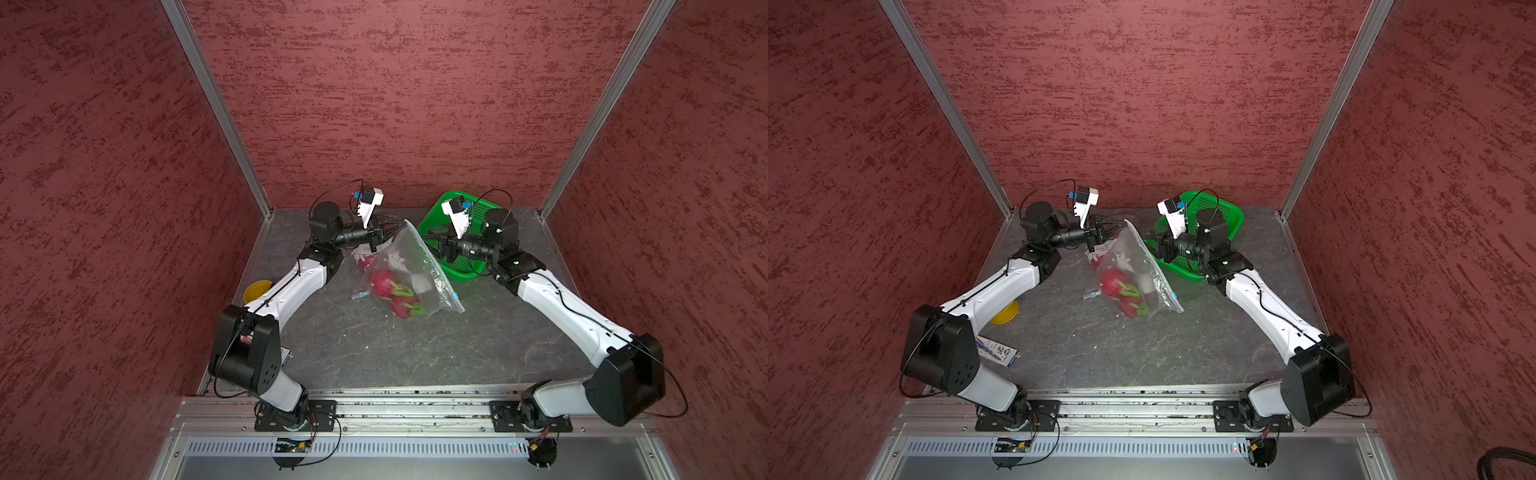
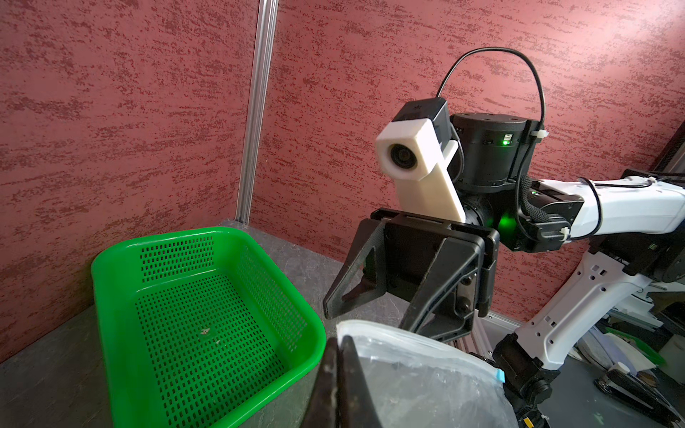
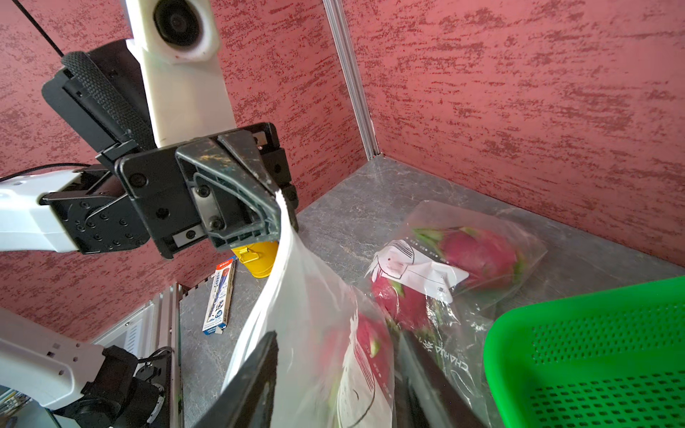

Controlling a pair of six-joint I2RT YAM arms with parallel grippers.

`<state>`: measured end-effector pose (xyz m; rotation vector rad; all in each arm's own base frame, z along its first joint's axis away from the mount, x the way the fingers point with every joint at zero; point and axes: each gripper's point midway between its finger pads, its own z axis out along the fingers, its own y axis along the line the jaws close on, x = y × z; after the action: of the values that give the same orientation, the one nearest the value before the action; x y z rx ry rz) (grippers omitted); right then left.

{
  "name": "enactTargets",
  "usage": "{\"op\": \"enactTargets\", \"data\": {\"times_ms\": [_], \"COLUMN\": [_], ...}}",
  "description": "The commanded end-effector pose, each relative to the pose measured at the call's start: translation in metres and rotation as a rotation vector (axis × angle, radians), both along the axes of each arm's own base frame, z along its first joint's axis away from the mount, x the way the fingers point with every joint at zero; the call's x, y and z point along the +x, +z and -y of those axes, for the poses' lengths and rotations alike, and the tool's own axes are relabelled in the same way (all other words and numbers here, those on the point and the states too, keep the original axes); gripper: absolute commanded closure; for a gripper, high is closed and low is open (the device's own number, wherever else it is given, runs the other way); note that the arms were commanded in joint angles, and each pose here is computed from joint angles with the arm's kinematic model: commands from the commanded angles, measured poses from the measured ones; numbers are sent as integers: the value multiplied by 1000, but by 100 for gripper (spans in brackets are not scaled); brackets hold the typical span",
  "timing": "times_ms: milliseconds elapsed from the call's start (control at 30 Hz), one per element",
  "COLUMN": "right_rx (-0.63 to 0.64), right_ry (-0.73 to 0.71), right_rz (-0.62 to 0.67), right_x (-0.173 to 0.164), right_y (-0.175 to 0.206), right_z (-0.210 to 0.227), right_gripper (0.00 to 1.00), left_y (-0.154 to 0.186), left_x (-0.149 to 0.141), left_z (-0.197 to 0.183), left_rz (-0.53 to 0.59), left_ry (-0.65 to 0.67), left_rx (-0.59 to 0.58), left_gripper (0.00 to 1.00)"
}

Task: Open the zip-top bag and take out the dragon fruit
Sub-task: Open the zipper of the food storage bag at the center of the board.

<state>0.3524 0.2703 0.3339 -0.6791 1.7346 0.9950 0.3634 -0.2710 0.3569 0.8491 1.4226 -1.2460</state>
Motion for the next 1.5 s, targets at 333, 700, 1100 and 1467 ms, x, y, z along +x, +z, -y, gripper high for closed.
{"op": "enactTargets", "data": {"times_ms": [333,700,1100,1467], "right_rx": [23,2,8,95], "right_ry": [-9,-26,9,109], "right_rz": [73,57,25,-15], "right_x": [-14,-3,-3,-17], "right_y": [27,14,4,6], "right_z": [8,6,0,-11], "right_gripper": [48,50,60,100], "left_y": [13,15,17,13], "left_x": [-7,-9,-10,6], "left_z": [-3,-4,-4,-6], "left_rz": [38,46,50,-54], "left_ry": [-6,-10,-10,62], "left_rx": [-13,-14,-16,-22], "left_gripper": [100,100,100,69]}}
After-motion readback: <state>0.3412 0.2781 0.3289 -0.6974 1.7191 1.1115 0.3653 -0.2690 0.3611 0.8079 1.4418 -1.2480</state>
